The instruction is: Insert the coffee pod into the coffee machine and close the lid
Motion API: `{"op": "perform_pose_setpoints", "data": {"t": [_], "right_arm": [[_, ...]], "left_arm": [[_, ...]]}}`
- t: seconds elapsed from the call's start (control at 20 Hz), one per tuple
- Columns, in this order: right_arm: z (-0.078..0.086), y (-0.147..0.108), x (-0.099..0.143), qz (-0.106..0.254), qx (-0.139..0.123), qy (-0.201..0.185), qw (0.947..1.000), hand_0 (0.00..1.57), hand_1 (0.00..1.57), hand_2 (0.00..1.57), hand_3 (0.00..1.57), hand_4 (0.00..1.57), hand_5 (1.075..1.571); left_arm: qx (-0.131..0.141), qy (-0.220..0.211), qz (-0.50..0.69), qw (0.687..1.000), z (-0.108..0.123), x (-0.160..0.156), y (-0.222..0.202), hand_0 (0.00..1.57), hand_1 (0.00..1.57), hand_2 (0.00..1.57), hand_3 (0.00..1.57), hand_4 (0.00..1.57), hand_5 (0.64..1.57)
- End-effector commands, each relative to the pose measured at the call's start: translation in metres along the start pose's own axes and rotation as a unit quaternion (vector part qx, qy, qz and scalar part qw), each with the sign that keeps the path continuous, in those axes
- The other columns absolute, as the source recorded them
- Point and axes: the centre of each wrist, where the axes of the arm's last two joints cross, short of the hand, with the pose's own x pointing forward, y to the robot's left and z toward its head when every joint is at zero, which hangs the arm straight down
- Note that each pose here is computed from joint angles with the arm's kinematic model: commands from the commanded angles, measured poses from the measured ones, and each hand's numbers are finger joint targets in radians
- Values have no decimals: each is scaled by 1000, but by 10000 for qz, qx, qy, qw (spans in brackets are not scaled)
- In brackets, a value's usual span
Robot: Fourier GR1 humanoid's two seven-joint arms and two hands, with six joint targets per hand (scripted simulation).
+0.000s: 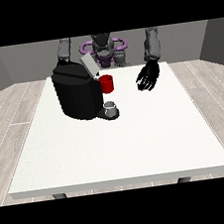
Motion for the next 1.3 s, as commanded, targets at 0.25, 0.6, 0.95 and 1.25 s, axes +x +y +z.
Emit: {"op": "perform_pose_setpoints", "data": {"t": [0.25,0.6,0.95,1.25], "right_arm": [[-1,6,-10,-23,201,185,9996,0,0,0,0,0,1571],[-5,-8,-23,-27,159,403,9991,0,0,0,0,0,1571],[11,0,-50,-103,-98,709,9974,0,0,0,0,0,1571],[6,-10,-60,407,-237,964,9942,0,0,0,0,0,1571]], "left_arm": [[-720,307,-1144,9903,-2,-12,-17,877,877,1003,820,284,1571],[-972,258,-1085,9890,-20,3,-21,870,870,1021,921,413,1571],[-852,-253,-447,9950,-29,16,-11,1369,1369,1368,1298,482,1571],[-1034,-487,-85,9934,-41,33,4,1420,1420,1410,1332,518,1571]]}}
